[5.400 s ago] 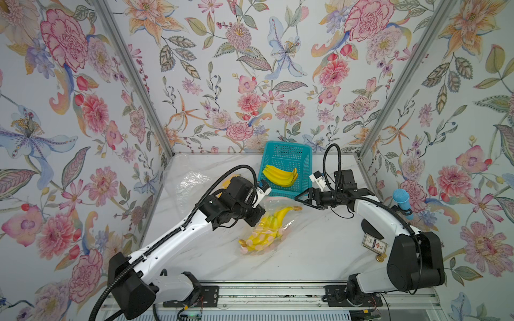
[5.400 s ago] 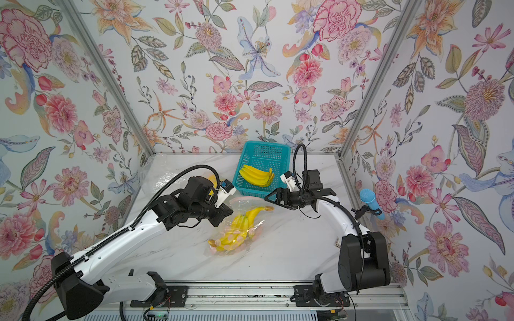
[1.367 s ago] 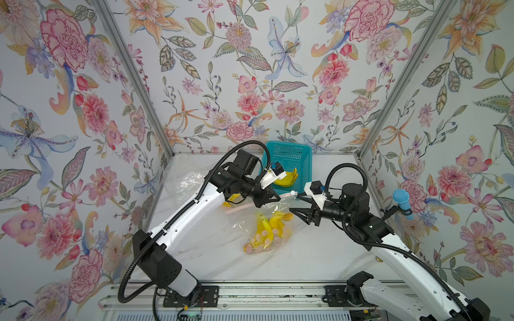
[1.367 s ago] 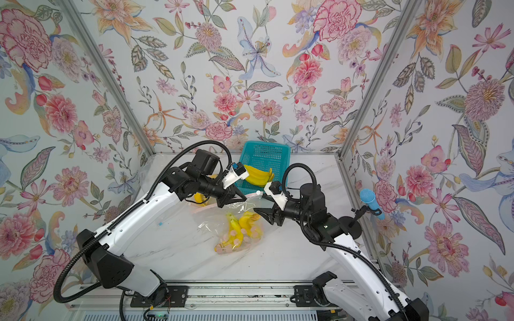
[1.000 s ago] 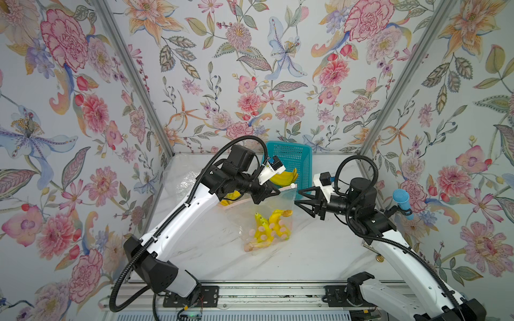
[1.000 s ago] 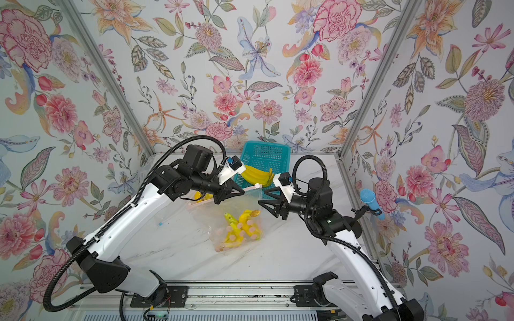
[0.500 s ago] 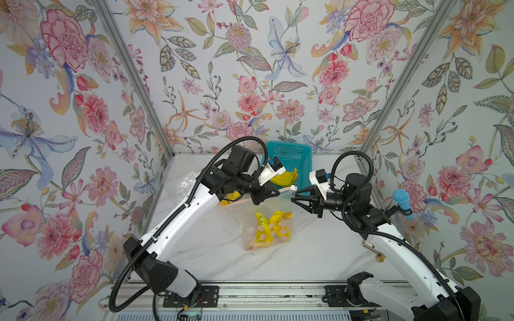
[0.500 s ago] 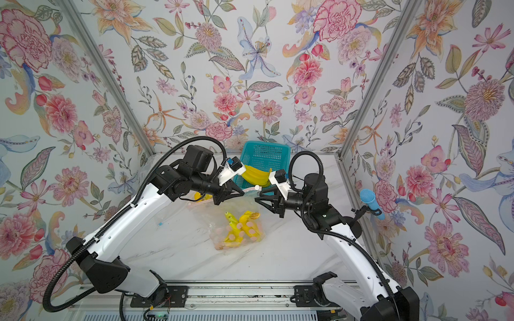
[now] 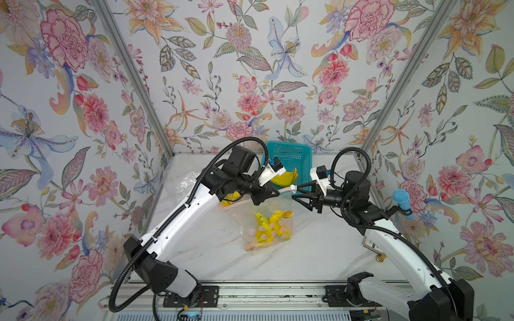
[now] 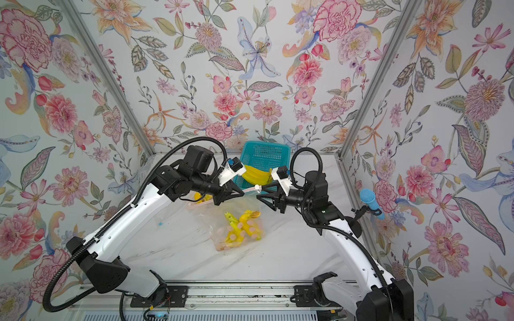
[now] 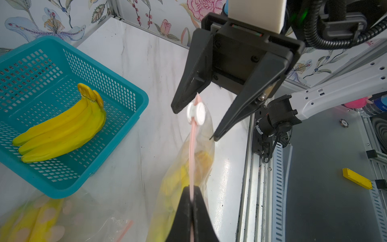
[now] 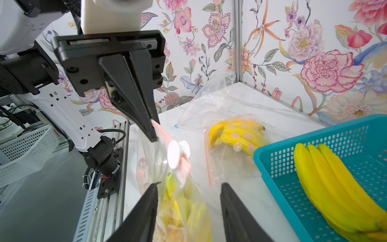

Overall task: Open the zip-top bag and take out the banana
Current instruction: Pick up the zipper food storage bag at the center of the board.

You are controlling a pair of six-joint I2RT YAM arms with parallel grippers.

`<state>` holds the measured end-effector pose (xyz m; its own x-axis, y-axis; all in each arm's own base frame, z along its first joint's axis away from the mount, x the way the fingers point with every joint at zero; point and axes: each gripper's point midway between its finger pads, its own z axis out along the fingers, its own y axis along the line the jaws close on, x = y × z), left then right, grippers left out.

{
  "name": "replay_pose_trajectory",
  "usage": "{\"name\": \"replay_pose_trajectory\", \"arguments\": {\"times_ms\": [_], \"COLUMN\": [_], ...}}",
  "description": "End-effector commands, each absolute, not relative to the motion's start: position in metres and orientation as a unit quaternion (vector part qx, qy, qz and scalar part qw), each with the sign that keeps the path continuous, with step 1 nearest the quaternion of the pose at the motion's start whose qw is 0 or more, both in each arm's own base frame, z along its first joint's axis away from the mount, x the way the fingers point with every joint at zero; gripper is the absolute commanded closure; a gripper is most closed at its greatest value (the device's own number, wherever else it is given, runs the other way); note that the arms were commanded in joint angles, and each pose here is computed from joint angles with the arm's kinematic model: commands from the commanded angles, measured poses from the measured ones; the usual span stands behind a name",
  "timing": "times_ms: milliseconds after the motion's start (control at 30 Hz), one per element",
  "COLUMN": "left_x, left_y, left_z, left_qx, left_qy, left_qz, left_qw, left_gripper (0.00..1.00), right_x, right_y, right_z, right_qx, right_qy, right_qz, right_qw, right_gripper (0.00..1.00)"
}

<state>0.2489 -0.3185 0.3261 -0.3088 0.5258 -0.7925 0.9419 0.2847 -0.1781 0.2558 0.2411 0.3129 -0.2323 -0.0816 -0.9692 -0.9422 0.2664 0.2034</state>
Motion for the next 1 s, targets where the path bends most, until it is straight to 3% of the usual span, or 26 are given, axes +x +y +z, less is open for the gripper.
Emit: {"name": "replay_pose_trajectory", "arguments": {"times_ms": [0, 200, 333, 433, 600, 800, 967], "left_x": [0.241, 0.243, 0.245, 0.247, 0.248, 0.249, 0.249], "left_y": [-0.317, -0.317, -0.316, -0.315, -0.314, -0.315, -0.315], "left_z": [0.339, 0.337, 0.334, 0.334, 0.332, 0.332, 0.334], "left_qx": [0.510, 0.509, 0.508, 0.506, 0.504, 0.503, 0.504], "left_qy": [0.724, 0.727, 0.732, 0.734, 0.738, 0.739, 0.738], "left_qz": [-0.331, -0.327, -0.321, -0.316, -0.313, -0.312, -0.312], "left_qw": [0.325, 0.324, 0.322, 0.323, 0.321, 0.321, 0.323], "left_gripper": [1.00, 1.00, 1.00, 1.00, 1.00, 1.00, 1.00], "right_x": [0.246, 0.241, 0.239, 0.238, 0.235, 0.233, 0.230], "right_y": [0.247, 0.251, 0.250, 0.249, 0.248, 0.247, 0.250], "right_z": [0.336, 0.343, 0.344, 0.343, 0.341, 0.338, 0.333], "right_qx": [-0.432, -0.444, -0.444, -0.444, -0.442, -0.440, -0.440], "right_qy": [0.596, 0.583, 0.582, 0.584, 0.586, 0.589, 0.592], "right_qz": [0.468, 0.476, 0.476, 0.476, 0.475, 0.474, 0.479], "right_qw": [0.488, 0.486, 0.486, 0.485, 0.485, 0.484, 0.476], "right_gripper": [0.50, 0.56, 0.64, 0.76, 0.82, 0.80, 0.67]}}
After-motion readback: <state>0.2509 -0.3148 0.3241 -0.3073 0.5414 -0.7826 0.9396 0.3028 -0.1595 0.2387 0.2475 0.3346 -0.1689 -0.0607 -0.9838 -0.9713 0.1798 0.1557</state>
